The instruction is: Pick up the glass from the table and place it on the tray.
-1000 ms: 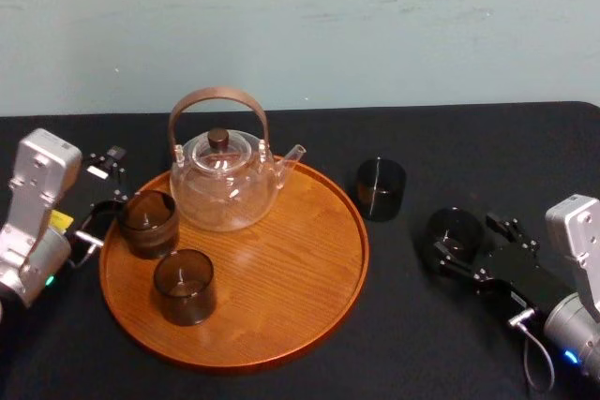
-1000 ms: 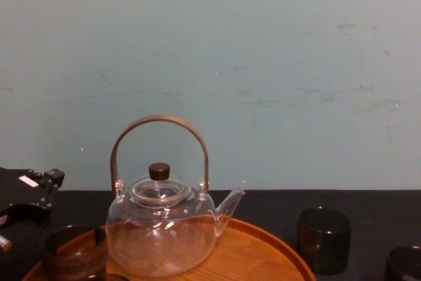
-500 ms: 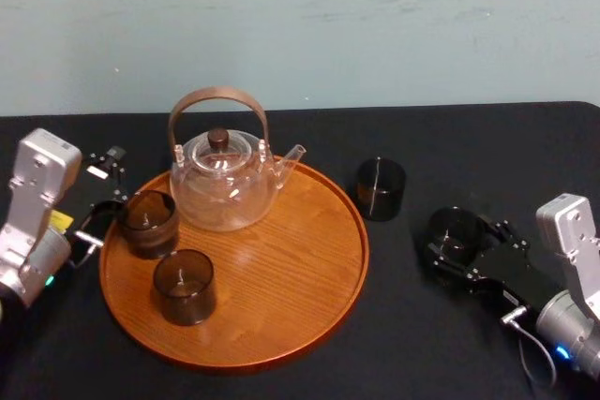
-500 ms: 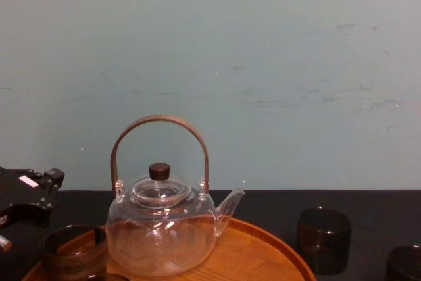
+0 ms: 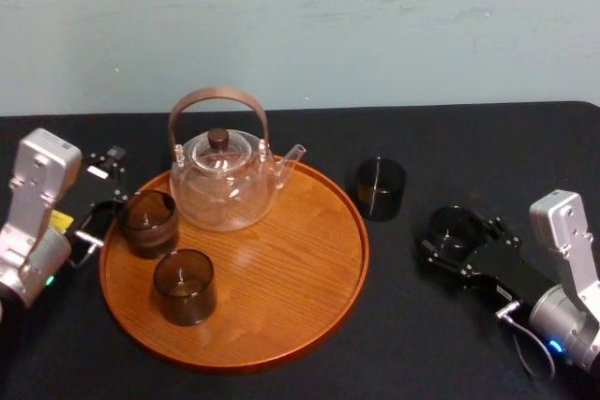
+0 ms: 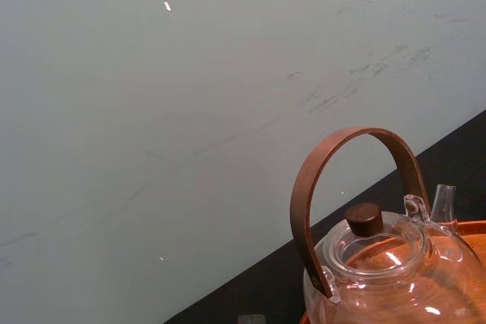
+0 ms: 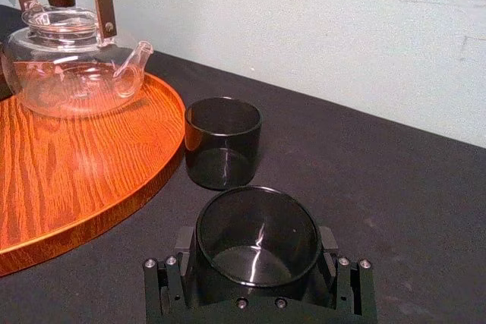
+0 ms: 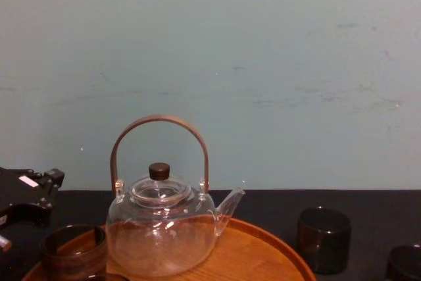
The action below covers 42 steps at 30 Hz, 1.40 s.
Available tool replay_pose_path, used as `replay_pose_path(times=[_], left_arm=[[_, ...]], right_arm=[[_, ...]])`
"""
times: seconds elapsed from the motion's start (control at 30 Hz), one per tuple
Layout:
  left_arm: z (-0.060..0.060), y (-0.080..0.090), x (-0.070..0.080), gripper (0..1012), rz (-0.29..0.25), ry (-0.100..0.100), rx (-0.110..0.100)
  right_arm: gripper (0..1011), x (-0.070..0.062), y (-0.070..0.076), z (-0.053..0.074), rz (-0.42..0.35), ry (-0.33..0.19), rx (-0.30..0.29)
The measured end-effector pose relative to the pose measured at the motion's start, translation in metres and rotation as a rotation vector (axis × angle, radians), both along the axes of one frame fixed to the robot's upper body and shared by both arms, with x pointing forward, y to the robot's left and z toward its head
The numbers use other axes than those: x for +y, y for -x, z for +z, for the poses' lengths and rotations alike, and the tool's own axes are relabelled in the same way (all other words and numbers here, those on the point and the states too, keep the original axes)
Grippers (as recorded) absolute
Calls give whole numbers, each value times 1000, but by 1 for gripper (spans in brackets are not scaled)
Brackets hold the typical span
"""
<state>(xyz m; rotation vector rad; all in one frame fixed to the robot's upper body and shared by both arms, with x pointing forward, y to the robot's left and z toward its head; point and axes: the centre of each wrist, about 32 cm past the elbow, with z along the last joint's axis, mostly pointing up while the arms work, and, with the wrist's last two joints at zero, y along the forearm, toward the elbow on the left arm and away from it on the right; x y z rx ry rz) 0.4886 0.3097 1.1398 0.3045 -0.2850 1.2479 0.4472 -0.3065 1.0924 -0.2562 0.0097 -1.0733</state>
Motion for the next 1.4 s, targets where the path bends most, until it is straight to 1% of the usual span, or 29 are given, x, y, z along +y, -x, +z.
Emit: replay_pose_path(times=[0.27, 0.5, 0.67, 0.73, 1.13, 1.4], left_arm=[[0, 0, 0, 0, 0, 0, 0], [0, 0, 0, 0, 0, 0, 0], [0, 0, 0, 0, 0, 0, 0], [0, 0, 0, 0, 0, 0, 0], [0, 0, 0, 0, 0, 0, 0], [0, 0, 0, 0, 0, 0, 0]], right_arm=[[1002, 3, -8, -3, 13, -10, 5], [1002, 2, -7, -3, 13, -9, 5], [920, 2, -7, -2, 13, -8, 4], [908, 2, -7, -2, 13, -8, 4], [908, 2, -7, -2, 14, -8, 3], [908, 2, -3, -1, 21, -15, -28]])
